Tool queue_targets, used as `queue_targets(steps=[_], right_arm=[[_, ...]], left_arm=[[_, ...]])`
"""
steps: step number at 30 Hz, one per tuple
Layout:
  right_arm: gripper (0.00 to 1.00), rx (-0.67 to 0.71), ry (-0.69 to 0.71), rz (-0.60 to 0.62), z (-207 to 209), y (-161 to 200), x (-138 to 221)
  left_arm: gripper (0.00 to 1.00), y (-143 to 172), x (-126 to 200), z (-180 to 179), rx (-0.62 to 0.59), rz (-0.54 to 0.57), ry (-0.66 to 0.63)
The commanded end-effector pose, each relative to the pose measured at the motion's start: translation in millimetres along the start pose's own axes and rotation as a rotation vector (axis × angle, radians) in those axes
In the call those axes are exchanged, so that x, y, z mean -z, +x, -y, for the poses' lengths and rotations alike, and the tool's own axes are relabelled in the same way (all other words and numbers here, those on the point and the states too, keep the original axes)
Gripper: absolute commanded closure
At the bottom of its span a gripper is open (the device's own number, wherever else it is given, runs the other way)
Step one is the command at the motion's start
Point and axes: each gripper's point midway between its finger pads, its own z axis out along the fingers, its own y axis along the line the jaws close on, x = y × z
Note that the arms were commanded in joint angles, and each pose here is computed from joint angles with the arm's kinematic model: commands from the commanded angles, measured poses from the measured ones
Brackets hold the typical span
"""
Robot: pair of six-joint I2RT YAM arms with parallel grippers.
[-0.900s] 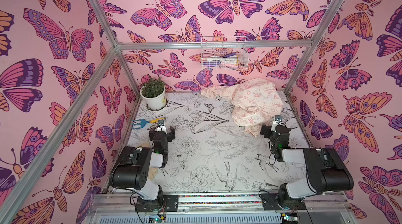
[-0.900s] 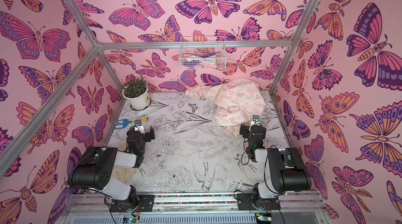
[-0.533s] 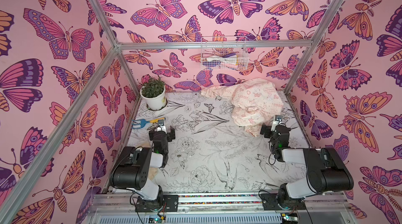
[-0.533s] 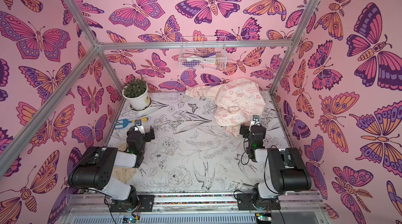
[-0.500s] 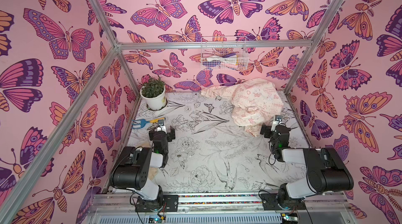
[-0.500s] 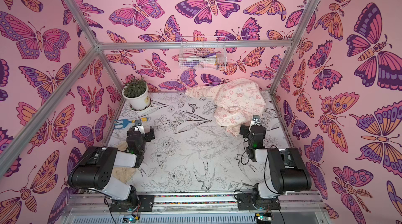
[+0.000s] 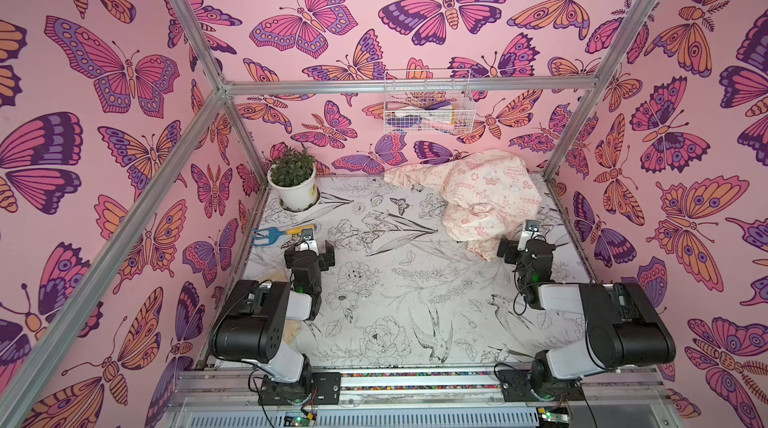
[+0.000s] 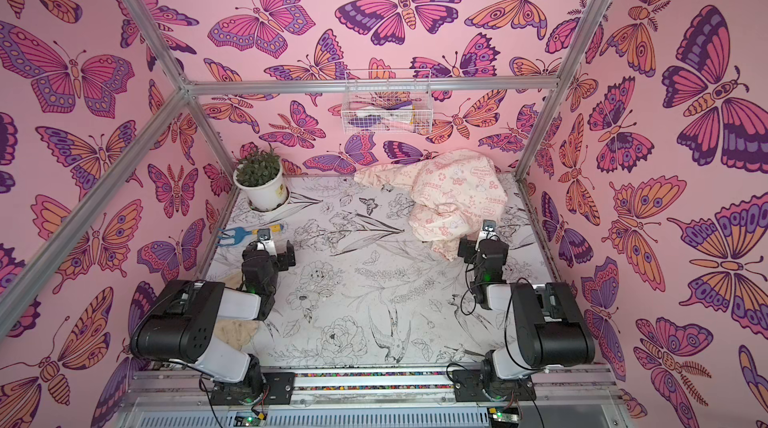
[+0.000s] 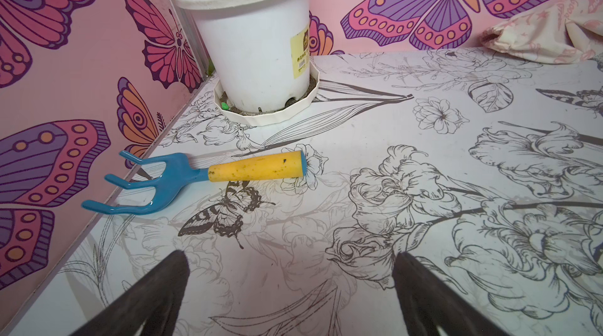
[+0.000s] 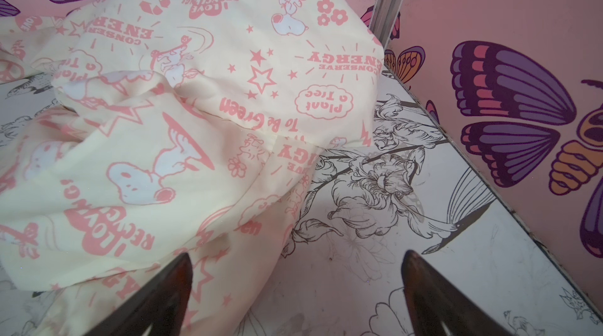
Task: Unzip the jacket
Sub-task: Flatten out the jacket at the center of the board.
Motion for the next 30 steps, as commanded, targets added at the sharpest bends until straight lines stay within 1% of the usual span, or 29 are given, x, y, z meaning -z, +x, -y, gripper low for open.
queue_targets(steps=[1, 10, 12, 13, 15, 16, 18, 19, 20, 21, 22, 23, 24, 25, 26, 27, 28, 30], right_arm=[[0.01, -0.004, -0.006, 0.005, -3, -2, -1], [0.01, -0.02, 0.001, -0.008, -1, -1, -3], [0.01, -0.02, 0.0, 0.004, -1, -3, -2], [0.01, -0.022, 0.012, 0.052, 1, -15, 1], [0.01, 0.006, 0.019, 0.027, -1, -34, 13], [0.01, -0.006, 0.035, -0.002, 3, -45, 21], [0.01, -0.138, 0.095, -0.021, 15, -65, 35], [0.01, -0.17, 0.074, -0.021, 13, -72, 41], [0.01, -0.189, 0.032, -0.024, 6, -76, 44], [0.01, -0.205, -0.001, -0.029, 1, -77, 46], [0.01, -0.218, -0.031, -0.036, -5, -75, 44], [0.0, -0.231, -0.058, -0.062, -11, -72, 42], [0.01, -0.239, -0.08, -0.096, -16, -67, 38], [0.01, -0.237, -0.122, -0.138, -26, -61, 34], [0.02, -0.243, -0.159, -0.174, -35, -56, 30], [0.02, -0.266, -0.185, -0.223, -43, -48, 25], [0.03, -0.289, -0.2, -0.268, -48, -42, 19], [0.04, -0.318, -0.221, -0.344, -58, -31, 9]], left_arm=[[0.01, 0, 2, -1, -0.002, 0.004, -0.01], [0.01, 0, 1, -1, 0.003, 0.0, -0.007], [0.01, -1, 4, 0, -0.006, 0.014, -0.015], [0.01, -3, 10, 2, -0.015, 0.04, -0.029], [0.01, -8, 17, 2, -0.023, 0.093, -0.03], [0.01, -9, 24, 7, -0.033, 0.12, -0.01], [0.01, -9, 35, 15, -0.063, 0.167, 0.014], [0.0, -11, 38, 18, -0.075, 0.175, 0.027], [0.0, -19, 45, 19, -0.1, 0.205, 0.012], [0.0, -38, 54, 24, -0.165, 0.247, -0.051], [0.0, -61, 67, 41, -0.269, 0.304, -0.052], [0.0, -75, 78, 57, -0.381, 0.339, -0.016], [0.0, -81, 81, 63, -0.426, 0.338, 0.002], [0.0, -96, 86, 63, -0.418, 0.337, 0.005], [0.0, -104, 87, 64, -0.421, 0.307, 0.012], [0.0, -121, 90, 64, -0.387, 0.287, 0.022], [0.0, -125, 92, 62, -0.319, 0.232, 0.041], [0.0, -141, 101, 57, -0.219, 0.207, 0.063]])
